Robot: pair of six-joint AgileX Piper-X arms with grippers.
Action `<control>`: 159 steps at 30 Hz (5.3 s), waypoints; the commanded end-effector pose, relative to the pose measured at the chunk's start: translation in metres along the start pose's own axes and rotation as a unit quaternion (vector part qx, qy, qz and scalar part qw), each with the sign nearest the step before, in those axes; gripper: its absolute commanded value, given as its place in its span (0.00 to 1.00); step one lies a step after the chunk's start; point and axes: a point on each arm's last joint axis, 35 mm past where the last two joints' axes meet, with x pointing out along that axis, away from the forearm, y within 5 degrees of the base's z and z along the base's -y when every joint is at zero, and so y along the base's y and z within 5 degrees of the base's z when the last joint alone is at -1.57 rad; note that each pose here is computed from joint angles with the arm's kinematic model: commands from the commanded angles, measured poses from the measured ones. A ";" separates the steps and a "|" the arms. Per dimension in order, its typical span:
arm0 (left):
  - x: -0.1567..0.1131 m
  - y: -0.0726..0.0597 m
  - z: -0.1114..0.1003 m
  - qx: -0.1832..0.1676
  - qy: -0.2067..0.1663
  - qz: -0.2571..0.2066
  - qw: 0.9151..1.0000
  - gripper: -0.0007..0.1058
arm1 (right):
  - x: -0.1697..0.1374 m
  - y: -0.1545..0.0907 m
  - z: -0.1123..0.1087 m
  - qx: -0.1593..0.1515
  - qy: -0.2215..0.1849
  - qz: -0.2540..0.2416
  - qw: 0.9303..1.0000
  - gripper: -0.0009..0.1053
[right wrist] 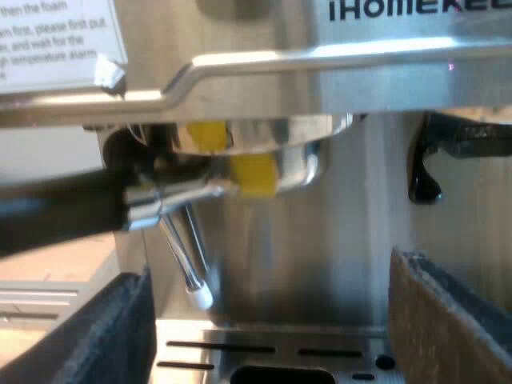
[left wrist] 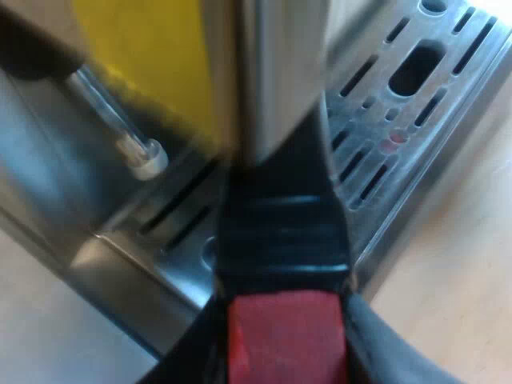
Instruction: Put the handle in the coffee machine
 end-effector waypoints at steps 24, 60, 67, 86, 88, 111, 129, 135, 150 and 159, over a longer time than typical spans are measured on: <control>-0.032 0.009 0.022 0.064 -0.077 -0.018 0.995 0.02 | 0.033 -0.020 -0.010 -0.019 0.013 0.052 0.998 0.60; -0.028 0.008 0.010 0.067 -0.075 -0.041 0.994 0.02 | 0.101 0.014 -0.013 0.005 -0.033 -0.039 0.999 0.36; -0.028 0.008 0.010 0.067 -0.075 -0.041 0.994 0.02 | 0.102 0.010 -0.009 0.021 -0.050 -0.047 0.997 0.36; -0.027 0.008 0.008 0.064 -0.067 -0.036 0.995 0.50 | 0.103 0.006 0.004 0.061 -0.089 -0.055 0.993 0.25; -0.027 0.009 0.008 0.062 -0.062 -0.027 0.996 0.51 | 0.105 0.006 0.008 0.066 -0.093 -0.058 0.992 0.25; -0.059 0.036 -0.020 0.043 0.000 0.085 0.995 0.51 | 0.108 0.004 0.029 0.063 -0.127 -0.073 0.987 0.25; -0.101 0.038 -0.003 0.062 -0.076 0.100 0.990 0.10 | 0.108 0.004 0.029 0.063 -0.127 -0.073 0.987 0.25; -0.090 0.037 0.012 0.083 -0.060 0.133 0.986 0.01 | 0.108 0.004 0.029 0.063 -0.127 -0.073 0.987 0.25; -0.040 0.035 0.015 0.085 0.011 0.107 0.991 0.01 | 0.108 0.004 0.029 0.063 -0.127 -0.073 0.987 0.25; -0.040 0.027 0.007 0.053 0.031 0.056 0.997 0.01 | 0.108 0.004 0.029 0.063 -0.127 -0.073 0.987 0.25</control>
